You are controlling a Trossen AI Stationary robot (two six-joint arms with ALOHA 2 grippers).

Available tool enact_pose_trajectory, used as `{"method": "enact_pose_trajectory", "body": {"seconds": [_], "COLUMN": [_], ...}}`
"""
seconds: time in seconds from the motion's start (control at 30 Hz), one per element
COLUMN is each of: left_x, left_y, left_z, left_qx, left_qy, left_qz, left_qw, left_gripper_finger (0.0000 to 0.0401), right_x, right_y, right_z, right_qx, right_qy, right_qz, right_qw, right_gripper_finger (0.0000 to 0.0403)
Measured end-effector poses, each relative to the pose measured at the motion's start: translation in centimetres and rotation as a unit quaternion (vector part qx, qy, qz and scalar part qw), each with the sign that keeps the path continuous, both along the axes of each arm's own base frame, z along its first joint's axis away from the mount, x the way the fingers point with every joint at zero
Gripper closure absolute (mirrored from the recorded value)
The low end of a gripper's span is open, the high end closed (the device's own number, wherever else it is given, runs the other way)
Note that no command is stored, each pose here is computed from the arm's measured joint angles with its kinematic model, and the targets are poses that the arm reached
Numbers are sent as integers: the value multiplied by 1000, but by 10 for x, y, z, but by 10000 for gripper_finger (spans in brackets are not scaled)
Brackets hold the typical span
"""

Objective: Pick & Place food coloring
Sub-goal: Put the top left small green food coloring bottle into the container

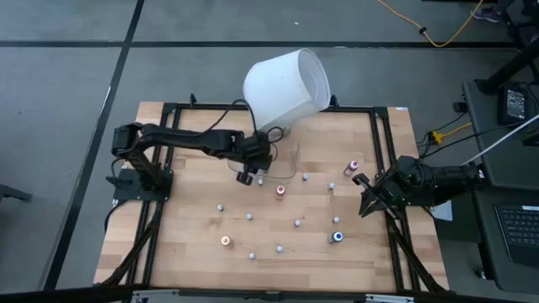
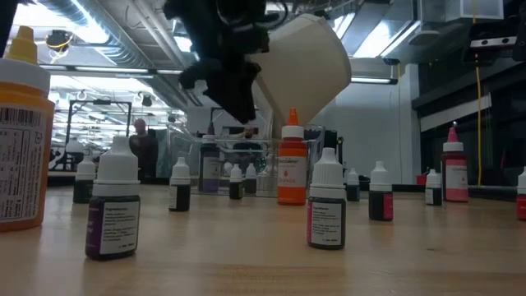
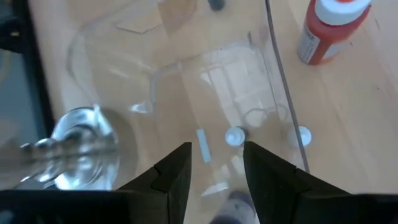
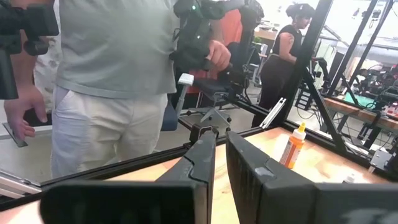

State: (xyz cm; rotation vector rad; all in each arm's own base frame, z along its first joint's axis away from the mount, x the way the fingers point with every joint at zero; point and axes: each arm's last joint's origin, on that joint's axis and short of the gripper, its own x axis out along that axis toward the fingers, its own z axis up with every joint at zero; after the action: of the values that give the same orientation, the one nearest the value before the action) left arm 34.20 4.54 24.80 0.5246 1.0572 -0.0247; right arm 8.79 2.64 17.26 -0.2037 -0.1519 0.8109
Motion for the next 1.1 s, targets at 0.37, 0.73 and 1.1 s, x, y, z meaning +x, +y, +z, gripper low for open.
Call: {"method": "enact_pose_trajectory", "body": {"seconds": [0.37, 0.73, 1.1], "left_x": [-22, -40, -50], "left_y": [-29, -85, -132], "left_z": [35, 60, 55], "left_qx": [56, 9, -176], "left_qy": [-51, -108, -185], "left_qz": [88, 249, 458], "left_qw": [993, 963, 852], "left_gripper_finger": [262, 260, 267], "right_x": [0, 0, 0], "right_y": [0, 0, 0], "right_z": [0, 0, 0], "right_qx": [0, 0, 0], "right_qy": [0, 0, 0], "right_qz": [0, 0, 0], "right_qw": [1000, 1000, 1000], "right_gripper_finger": [359, 359, 359]}}
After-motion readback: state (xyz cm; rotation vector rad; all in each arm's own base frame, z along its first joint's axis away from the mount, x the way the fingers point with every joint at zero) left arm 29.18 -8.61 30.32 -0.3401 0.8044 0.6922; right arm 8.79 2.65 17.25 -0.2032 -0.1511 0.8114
